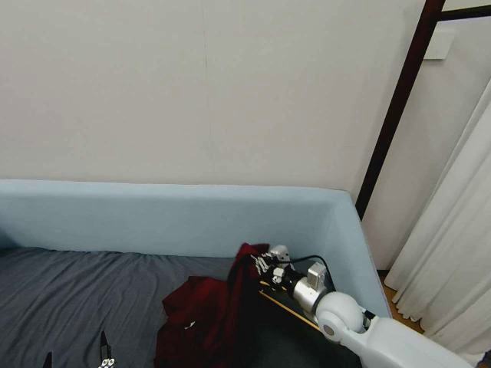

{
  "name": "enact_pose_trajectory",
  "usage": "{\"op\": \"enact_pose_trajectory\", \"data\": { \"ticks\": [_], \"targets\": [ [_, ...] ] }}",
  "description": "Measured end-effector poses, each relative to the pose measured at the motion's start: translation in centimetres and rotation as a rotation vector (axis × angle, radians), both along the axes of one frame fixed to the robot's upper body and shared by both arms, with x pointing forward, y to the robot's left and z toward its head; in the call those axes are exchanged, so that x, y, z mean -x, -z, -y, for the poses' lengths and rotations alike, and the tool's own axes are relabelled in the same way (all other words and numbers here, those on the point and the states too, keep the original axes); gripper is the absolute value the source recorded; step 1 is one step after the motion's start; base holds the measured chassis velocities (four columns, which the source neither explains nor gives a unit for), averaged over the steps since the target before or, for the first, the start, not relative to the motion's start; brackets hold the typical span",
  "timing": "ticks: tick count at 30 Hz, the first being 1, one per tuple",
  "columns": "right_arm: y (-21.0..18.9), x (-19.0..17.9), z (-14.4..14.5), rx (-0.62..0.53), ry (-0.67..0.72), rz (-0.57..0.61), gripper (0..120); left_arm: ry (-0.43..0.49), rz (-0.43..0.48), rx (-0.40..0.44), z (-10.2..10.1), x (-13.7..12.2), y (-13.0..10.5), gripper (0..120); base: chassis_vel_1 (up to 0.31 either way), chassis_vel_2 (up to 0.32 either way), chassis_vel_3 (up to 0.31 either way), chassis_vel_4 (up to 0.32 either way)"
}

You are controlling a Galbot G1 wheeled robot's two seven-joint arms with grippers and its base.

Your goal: Pick up the clothes from the sofa and hang them on the clothes hanger.

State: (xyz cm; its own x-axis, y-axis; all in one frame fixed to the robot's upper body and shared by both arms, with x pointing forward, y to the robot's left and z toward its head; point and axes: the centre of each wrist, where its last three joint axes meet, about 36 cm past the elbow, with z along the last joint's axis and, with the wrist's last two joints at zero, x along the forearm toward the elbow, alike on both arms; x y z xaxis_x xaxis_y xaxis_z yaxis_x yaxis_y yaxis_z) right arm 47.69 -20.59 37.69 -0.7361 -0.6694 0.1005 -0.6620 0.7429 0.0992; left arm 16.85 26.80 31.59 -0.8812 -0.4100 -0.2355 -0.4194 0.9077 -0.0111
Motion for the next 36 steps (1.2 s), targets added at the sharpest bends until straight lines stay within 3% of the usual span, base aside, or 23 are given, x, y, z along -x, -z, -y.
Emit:
{"op": "enact_pose_trajectory", "data": {
  "ticks": [11, 14, 19, 24, 27, 30, 31, 34, 36],
  "targets": [
    [2.7, -2.6, 1.8, 0.086, 0.030, 0.027, 0, 0.019, -0.006, -0.036, -1.4, 0.1, 0.1, 99, 0.000, 0.000, 0.000, 0.000],
    [3.5, -2.9, 3.2, 0.135, 0.077, 0.009, 11, 0.022, -0.012, -0.039, -1.5, 0.2, 0.2, 99, 0.000, 0.000, 0.000, 0.000],
    [6.5, -0.9, 7.9, 0.220, 0.242, -0.077, 32, 0.040, -0.010, -0.050, -2.2, -0.5, 0.6, 99, 0.000, 0.000, 0.000, 0.000],
    [5.8, 0.0, 9.4, 0.256, 0.292, -0.084, 47, 0.009, 0.004, -0.032, -3.0, -1.5, 0.5, 98, 0.000, 0.000, 0.000, 0.000],
    [4.2, 0.9, 9.2, 0.227, 0.322, -0.108, 58, -0.005, 0.006, -0.025, -3.5, -1.8, 0.3, 98, 0.000, 0.000, 0.000, 0.000],
    [1.7, 4.4, 7.4, 0.113, 0.357, -0.192, 73, 0.016, 0.002, -0.086, -5.8, -1.5, 0.2, 98, 0.000, 0.000, 0.000, 0.000],
    [1.7, 4.4, 7.4, 0.113, 0.357, -0.192, 73, 0.016, 0.002, -0.086, -5.8, -1.5, 0.2, 98, 0.000, 0.000, 0.000, 0.000],
    [0.9, 7.0, 4.5, 0.031, 0.330, -0.261, 85, 0.030, 0.000, -0.147, -8.2, -1.4, -0.1, 98, 0.000, 0.000, 0.000, 0.000],
    [0.2, 9.2, 1.0, -0.055, 0.289, -0.352, 94, 0.042, -0.008, -0.188, -10.0, -1.4, -0.2, 98, 0.000, 0.000, 0.000, 0.000]
  ]
}}
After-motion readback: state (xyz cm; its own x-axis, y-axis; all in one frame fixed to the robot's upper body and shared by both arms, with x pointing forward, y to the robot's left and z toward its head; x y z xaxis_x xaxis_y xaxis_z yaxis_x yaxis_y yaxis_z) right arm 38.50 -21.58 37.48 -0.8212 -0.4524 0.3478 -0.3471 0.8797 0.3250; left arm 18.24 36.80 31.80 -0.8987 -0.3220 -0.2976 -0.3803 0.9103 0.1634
